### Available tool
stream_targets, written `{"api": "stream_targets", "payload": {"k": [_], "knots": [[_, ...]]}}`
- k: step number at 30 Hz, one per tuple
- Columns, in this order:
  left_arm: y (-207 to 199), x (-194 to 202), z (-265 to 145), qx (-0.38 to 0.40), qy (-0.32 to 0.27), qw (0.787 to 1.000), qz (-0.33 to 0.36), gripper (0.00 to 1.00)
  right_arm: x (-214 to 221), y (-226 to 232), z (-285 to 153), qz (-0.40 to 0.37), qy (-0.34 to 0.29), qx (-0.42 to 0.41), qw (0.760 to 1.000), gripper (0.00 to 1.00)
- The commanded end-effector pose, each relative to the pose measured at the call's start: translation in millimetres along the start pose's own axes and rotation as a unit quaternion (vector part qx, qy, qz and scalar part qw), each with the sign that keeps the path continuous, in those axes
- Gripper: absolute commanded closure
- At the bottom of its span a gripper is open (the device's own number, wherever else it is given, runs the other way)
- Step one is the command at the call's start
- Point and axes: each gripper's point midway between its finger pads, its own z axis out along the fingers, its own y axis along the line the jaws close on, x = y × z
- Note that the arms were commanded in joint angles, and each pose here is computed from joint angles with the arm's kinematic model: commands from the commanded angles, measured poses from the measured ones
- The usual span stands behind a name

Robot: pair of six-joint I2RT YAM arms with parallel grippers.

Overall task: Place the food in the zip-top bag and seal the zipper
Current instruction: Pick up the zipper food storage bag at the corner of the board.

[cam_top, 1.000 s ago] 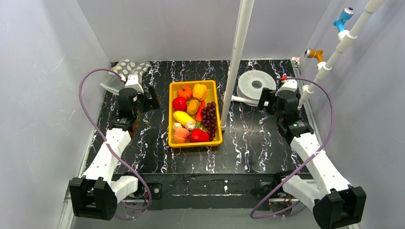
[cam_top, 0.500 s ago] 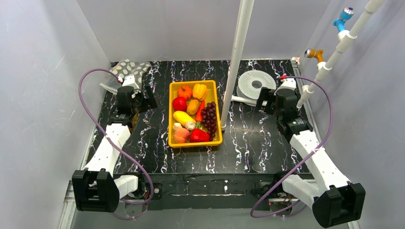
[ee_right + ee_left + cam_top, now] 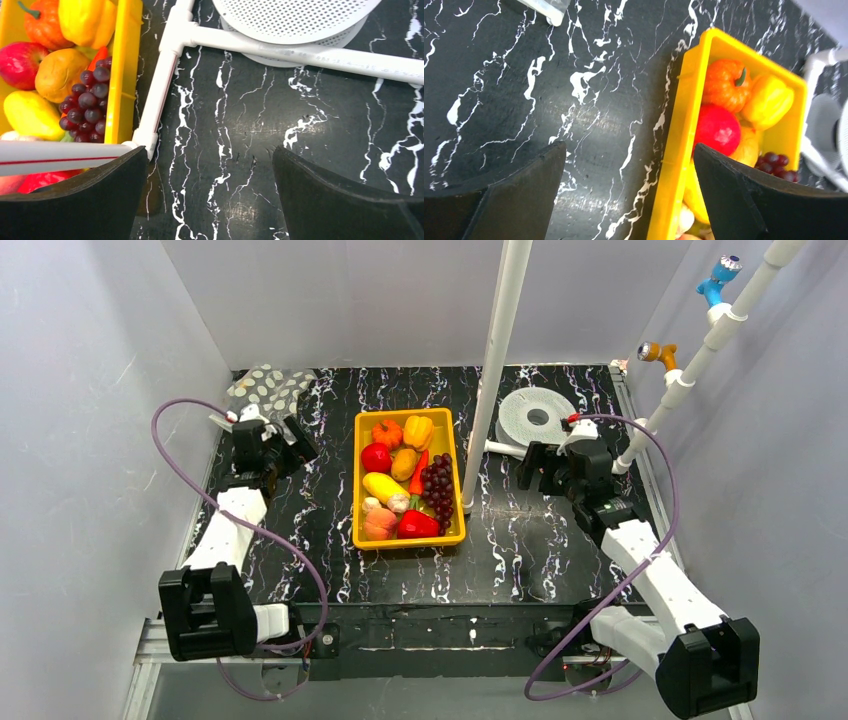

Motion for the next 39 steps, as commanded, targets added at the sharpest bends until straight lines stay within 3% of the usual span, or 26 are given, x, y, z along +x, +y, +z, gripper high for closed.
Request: {"api": "stream_targets", "payload": {"k": [1,8,13,16,22,28,36,39], "knots": [[10,-23,8,0.018,-0.039,0.993,-0.112,0.01,-17,24,-6,0.0,-0.055,-0.069,0.996,0.0],[45,-50,34,0.05,-0.096,0.96,-0.258,0.01,-18,30,-8,0.02,-0.072,-0.088,0.993,0.0],[53,-62,54,0.059,-0.103,0.959,-0.257,0.0,-23,31,-15,0.024,-0.087,-0.09,0.992,0.0],[75,-61,65,0.033,-0.106,0.958,-0.263,0.06,-25,31,-17,0.027,-0.093,-0.091,0.991,0.0],[103,-62,91,0.023,-0.115,0.955,-0.273,0.07,-26,33,-21,0.026,-0.095,-0.093,0.991,0.0],[128,-77,98,0.015,-0.232,0.93,-0.286,0.09,-25,35,-20,0.023,-0.094,-0.096,0.991,0.0],[127,-98,124,0.045,-0.262,0.919,-0.292,0.19,-22,35,-18,0.022,-0.088,-0.095,0.991,0.0],[129,-106,133,0.05,-0.268,0.915,-0.297,0.28,-22,35,-16,0.022,-0.085,-0.094,0.992,0.0]]}}
